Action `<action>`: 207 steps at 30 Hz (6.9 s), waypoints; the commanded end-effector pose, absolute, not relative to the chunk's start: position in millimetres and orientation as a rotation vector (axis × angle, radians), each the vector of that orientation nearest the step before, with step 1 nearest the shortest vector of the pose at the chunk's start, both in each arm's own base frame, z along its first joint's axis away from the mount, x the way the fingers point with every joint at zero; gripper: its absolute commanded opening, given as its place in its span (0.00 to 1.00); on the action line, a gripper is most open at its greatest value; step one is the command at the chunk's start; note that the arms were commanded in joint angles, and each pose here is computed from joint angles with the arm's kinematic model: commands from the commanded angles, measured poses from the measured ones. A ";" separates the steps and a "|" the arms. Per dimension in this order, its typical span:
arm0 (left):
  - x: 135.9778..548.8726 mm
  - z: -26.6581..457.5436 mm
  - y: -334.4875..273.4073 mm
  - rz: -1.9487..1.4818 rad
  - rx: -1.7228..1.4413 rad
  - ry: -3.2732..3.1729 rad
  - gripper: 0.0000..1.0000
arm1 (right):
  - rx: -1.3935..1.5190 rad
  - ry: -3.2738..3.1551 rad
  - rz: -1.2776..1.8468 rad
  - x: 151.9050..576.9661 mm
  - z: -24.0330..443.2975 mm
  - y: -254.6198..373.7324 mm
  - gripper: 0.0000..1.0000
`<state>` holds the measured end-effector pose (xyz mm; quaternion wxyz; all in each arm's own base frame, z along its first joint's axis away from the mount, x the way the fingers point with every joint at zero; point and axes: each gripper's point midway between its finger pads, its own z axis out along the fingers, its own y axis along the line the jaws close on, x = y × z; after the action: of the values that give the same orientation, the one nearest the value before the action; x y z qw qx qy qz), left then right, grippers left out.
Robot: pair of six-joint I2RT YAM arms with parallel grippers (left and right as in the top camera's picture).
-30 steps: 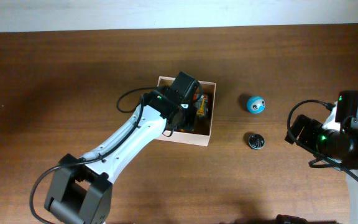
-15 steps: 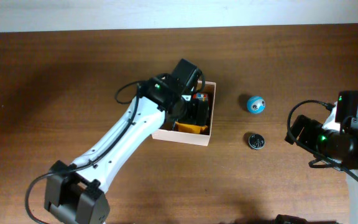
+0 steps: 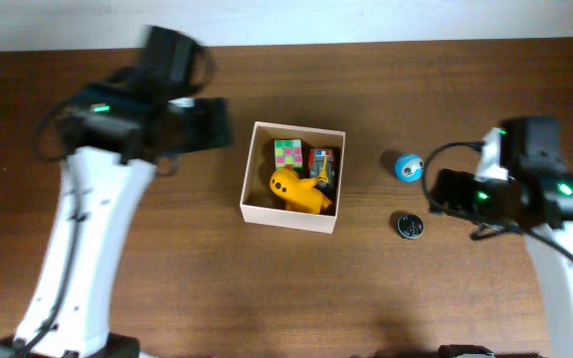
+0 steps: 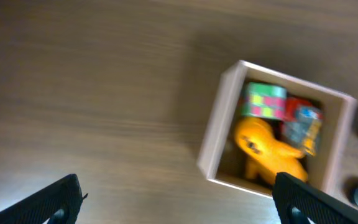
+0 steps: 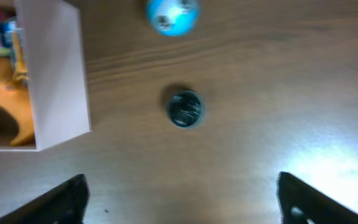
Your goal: Pack container
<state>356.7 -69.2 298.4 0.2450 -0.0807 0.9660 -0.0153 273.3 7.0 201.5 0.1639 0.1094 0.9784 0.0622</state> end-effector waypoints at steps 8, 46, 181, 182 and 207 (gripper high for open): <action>335.8 294.7 -15.2 0.093 -0.307 2.710 0.99 | -0.230 2.679 0.387 309.6 203.8 117.8 0.61; 335.9 294.7 -15.4 0.091 -0.307 2.710 0.99 | 0.166 2.851 0.017 422.6 25.6 4.0 0.75; 335.9 294.7 -15.4 0.091 -0.307 2.710 0.99 | -0.433 2.685 0.316 412.3 153.9 218.7 0.31; 335.9 294.7 -15.4 0.091 -0.307 2.710 0.99 | -0.437 2.696 0.321 411.0 149.6 219.9 0.31; 335.9 294.7 -15.4 0.091 -0.307 2.710 0.99 | -0.494 2.702 0.245 427.4 142.8 219.4 0.27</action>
<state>335.5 -17.9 291.8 0.1999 -0.1138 0.9728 0.0272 411.9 218.9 61.9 0.1024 -0.1654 0.9781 0.0742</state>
